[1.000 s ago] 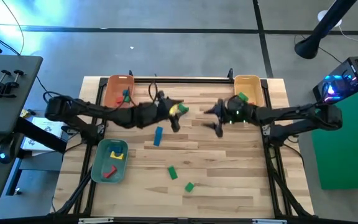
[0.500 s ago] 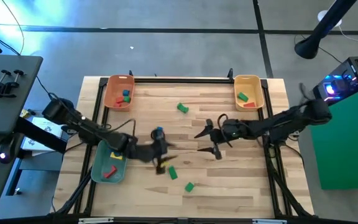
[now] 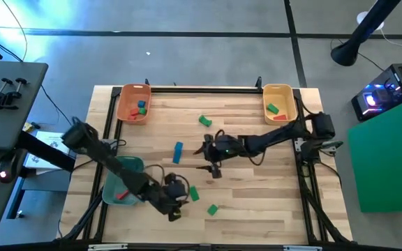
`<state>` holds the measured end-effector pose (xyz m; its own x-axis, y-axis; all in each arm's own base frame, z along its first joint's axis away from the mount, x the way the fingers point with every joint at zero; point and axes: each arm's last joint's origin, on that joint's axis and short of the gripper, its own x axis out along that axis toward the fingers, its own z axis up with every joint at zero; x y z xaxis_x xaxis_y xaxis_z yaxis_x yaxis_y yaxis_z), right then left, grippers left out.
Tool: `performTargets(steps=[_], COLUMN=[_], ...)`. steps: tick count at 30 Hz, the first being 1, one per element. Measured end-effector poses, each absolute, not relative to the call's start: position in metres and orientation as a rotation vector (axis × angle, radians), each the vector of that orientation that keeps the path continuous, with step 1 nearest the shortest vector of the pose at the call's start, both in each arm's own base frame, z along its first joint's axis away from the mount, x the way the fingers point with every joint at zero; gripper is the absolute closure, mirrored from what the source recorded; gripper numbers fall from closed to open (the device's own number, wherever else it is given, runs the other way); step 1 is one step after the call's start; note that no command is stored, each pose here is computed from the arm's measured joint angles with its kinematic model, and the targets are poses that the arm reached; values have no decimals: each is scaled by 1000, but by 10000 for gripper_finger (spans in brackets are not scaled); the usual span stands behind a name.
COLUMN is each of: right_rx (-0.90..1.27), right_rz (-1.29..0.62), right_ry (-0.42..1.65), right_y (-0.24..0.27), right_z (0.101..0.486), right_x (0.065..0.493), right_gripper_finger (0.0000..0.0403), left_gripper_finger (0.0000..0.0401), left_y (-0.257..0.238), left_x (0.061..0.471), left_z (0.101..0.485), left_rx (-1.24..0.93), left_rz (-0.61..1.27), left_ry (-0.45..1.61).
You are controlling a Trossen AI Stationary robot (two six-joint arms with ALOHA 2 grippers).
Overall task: Sort blocks by size
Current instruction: Put the green triangular block into the yellow bin
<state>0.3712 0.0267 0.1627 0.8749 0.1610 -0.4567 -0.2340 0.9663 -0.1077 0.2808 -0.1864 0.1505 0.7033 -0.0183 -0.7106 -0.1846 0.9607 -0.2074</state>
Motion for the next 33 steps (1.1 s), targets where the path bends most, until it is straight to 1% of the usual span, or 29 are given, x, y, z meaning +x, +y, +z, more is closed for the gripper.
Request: performTargets(steps=[3, 6, 11, 17, 22, 26, 29, 33], right_rx=[-152, -109, -44, -14, 9, 62, 19, -107], right_rz=[219, 209, 188, 165, 155, 76, 51, 150], right_ry=[512, 538, 551, 563, 601, 599, 622, 616], right_y=[28, 26, 23, 20, 20, 18, 18, 20], right_z=[164, 167, 170, 158, 131, 115, 104, 99], right_x=[360, 342, 304, 266, 255, 260, 267, 283], right_gripper_finger=[117, 117, 117, 117, 117, 117, 117, 117], left_gripper_finger=[299, 327, 364, 395, 400, 401, 401, 401], left_y=[-186, -183, -169, -125, -65, -30, -16, -20], left_x=[289, 297, 314, 337, 362, 377, 378, 370], left_z=[123, 105, 102, 108, 116, 129, 140, 166], left_rx=[-271, -278, -197, -6, 20, 6, 25, 43], left_rz=[148, 178, 174, 235, 288, 248, 244, 226], left_ry=[807, 803, 723, 684, 612, 471, 439, 435])
